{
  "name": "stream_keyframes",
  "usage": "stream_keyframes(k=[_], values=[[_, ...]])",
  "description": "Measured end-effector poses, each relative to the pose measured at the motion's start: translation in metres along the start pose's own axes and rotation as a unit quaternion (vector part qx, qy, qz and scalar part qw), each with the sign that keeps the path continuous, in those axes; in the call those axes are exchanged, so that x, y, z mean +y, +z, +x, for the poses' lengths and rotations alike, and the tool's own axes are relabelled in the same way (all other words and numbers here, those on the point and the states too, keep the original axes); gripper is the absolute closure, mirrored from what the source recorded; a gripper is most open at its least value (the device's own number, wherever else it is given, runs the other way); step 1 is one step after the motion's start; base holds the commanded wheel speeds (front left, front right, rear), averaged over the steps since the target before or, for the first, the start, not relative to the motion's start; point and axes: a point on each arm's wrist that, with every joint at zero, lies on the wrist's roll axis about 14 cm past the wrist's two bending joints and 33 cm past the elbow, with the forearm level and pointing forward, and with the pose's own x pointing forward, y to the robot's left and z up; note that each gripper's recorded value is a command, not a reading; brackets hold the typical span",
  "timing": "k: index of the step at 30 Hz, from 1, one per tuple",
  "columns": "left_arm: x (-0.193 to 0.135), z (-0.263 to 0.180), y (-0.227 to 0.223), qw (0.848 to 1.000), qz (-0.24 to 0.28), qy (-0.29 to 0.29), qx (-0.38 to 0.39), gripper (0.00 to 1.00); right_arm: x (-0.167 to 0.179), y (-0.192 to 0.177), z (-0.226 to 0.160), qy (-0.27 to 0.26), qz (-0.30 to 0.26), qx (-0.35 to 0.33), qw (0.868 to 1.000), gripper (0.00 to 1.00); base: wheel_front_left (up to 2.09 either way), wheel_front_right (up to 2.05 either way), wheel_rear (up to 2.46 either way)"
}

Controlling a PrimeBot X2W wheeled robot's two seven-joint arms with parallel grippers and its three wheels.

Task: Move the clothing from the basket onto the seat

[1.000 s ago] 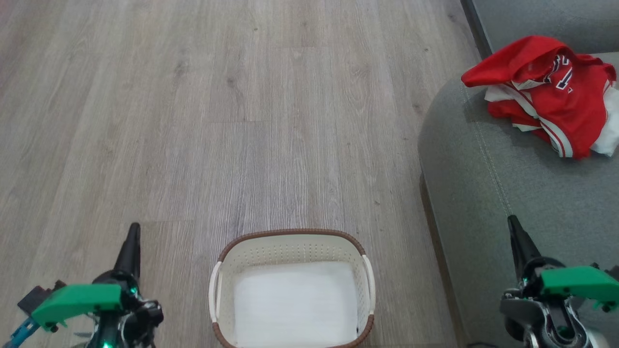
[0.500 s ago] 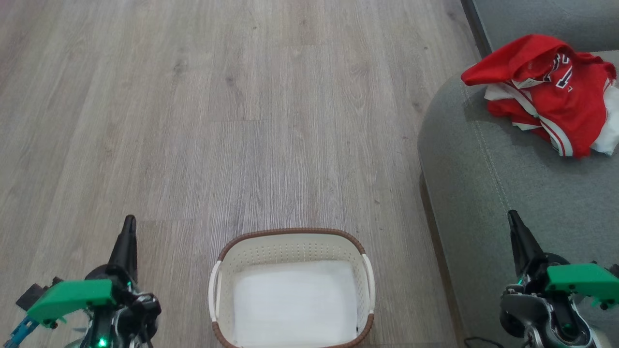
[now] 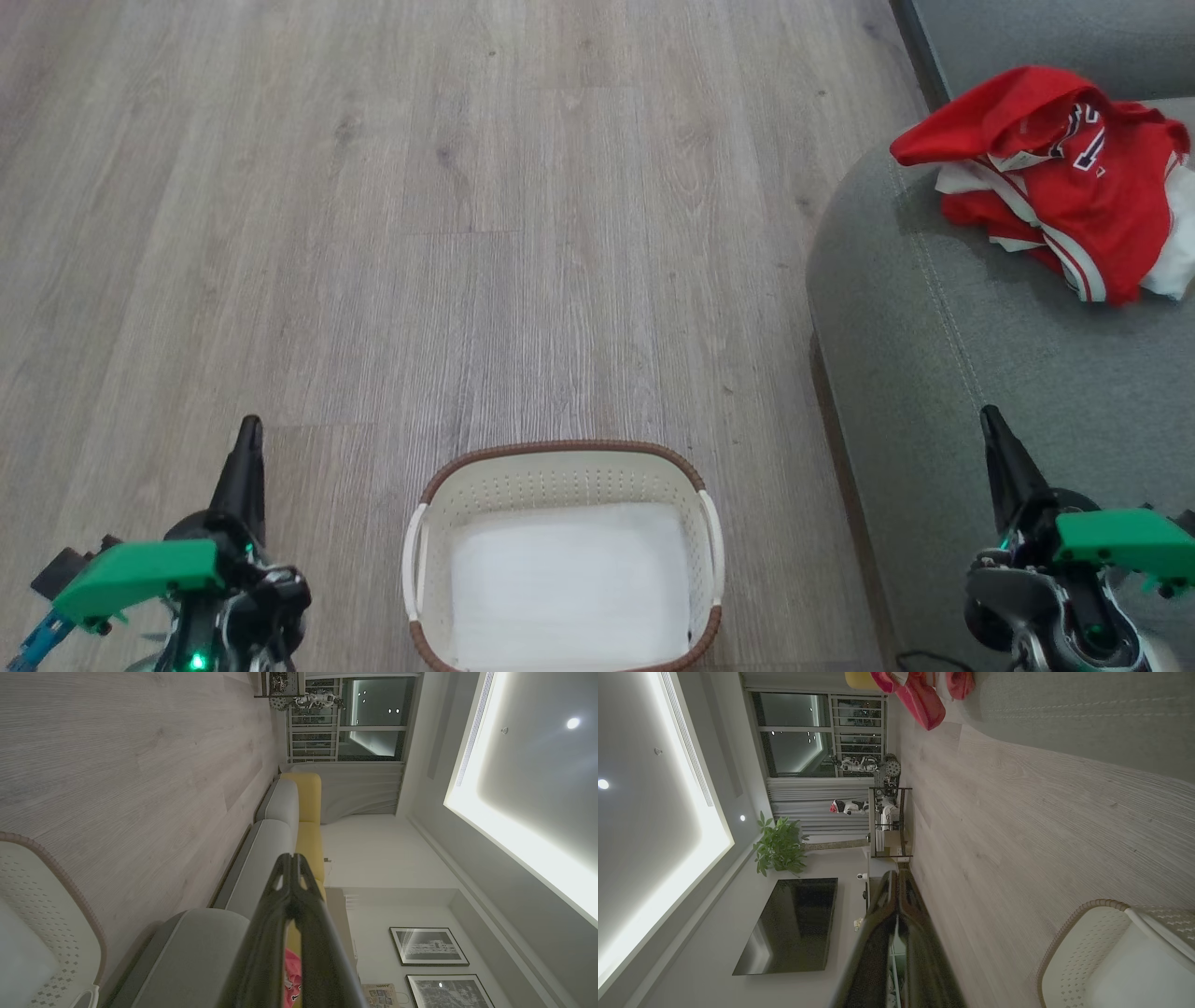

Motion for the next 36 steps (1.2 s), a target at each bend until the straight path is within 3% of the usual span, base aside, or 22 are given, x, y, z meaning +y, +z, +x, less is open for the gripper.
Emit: stream_keyframes(k=[36], values=[[0.0000, 0.0000, 0.0000, 1.000, 0.000, 0.000, 0.000, 1.00, 0.0000, 0.0001, 0.0000, 0.000, 0.000, 0.000, 1.000, 1.00, 0.00, 0.00, 0.00]])
